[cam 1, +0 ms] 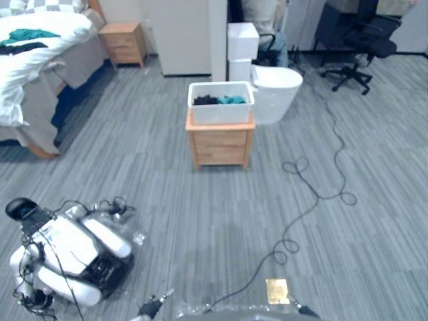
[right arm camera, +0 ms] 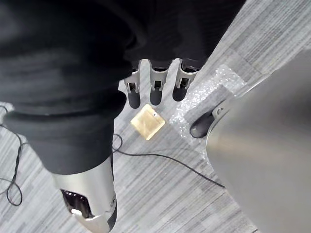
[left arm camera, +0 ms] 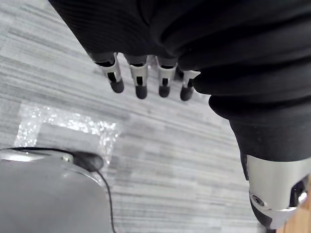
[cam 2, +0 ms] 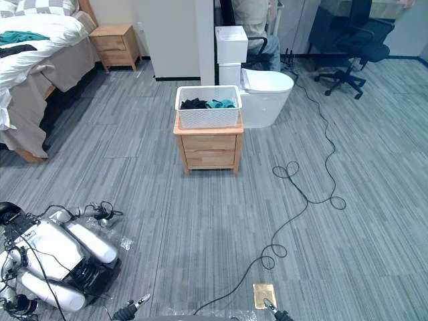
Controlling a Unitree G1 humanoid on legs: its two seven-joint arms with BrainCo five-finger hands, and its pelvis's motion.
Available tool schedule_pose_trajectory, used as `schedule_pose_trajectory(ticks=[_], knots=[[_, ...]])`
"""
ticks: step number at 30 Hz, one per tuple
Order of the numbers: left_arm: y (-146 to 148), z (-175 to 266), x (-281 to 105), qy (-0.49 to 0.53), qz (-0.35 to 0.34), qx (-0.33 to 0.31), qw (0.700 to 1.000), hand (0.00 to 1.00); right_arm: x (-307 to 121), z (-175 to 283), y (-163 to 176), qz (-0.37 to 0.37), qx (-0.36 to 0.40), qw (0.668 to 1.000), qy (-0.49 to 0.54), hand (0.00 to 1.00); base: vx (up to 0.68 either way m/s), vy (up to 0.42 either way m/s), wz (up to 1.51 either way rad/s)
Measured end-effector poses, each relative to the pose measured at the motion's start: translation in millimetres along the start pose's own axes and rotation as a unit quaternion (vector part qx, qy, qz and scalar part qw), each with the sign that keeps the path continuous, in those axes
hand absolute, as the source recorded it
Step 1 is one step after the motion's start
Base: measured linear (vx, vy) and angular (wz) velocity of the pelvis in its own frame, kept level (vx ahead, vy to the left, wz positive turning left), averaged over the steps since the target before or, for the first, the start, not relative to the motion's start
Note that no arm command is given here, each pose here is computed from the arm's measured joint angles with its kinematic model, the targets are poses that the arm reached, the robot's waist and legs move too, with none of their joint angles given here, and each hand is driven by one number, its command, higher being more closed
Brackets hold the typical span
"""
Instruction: Pick up the laundry basket with both hands and put the clothes into the washing machine.
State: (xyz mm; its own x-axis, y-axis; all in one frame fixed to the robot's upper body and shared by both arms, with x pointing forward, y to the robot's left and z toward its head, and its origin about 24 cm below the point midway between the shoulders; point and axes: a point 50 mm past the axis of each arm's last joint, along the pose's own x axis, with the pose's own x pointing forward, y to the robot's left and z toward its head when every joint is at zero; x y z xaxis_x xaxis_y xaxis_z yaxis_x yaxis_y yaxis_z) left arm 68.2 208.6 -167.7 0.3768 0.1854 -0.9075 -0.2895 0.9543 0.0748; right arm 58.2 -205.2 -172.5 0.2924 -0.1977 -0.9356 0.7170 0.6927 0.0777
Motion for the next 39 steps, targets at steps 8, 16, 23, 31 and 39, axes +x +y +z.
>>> schedule_pose_trajectory(ticks=[8,16,23,31,39], knots=[[-8,16,3,-0.022,-0.010,-0.002,1.000,0.00,-2,12,-6,0.008,0.004,0.999,-0.038,0.00,0.09,0.060,0.25],[-35,33,6,-0.040,-0.052,-0.005,0.998,0.00,-4,-12,-14,-0.023,0.111,0.994,0.002,0.00,0.48,-0.071,0.17],[-34,40,4,-0.065,-0.046,-0.082,0.993,0.00,0,18,1,0.002,0.136,0.989,-0.049,0.00,0.78,-0.257,0.02],[-24,47,3,-0.089,-0.038,-0.085,0.992,0.00,4,66,45,0.058,0.088,0.989,-0.102,0.00,0.54,0.013,-0.57],[8,27,3,-0.045,0.008,-0.059,0.997,0.00,2,13,17,0.021,0.060,0.998,-0.023,0.00,0.62,0.232,-0.12]])
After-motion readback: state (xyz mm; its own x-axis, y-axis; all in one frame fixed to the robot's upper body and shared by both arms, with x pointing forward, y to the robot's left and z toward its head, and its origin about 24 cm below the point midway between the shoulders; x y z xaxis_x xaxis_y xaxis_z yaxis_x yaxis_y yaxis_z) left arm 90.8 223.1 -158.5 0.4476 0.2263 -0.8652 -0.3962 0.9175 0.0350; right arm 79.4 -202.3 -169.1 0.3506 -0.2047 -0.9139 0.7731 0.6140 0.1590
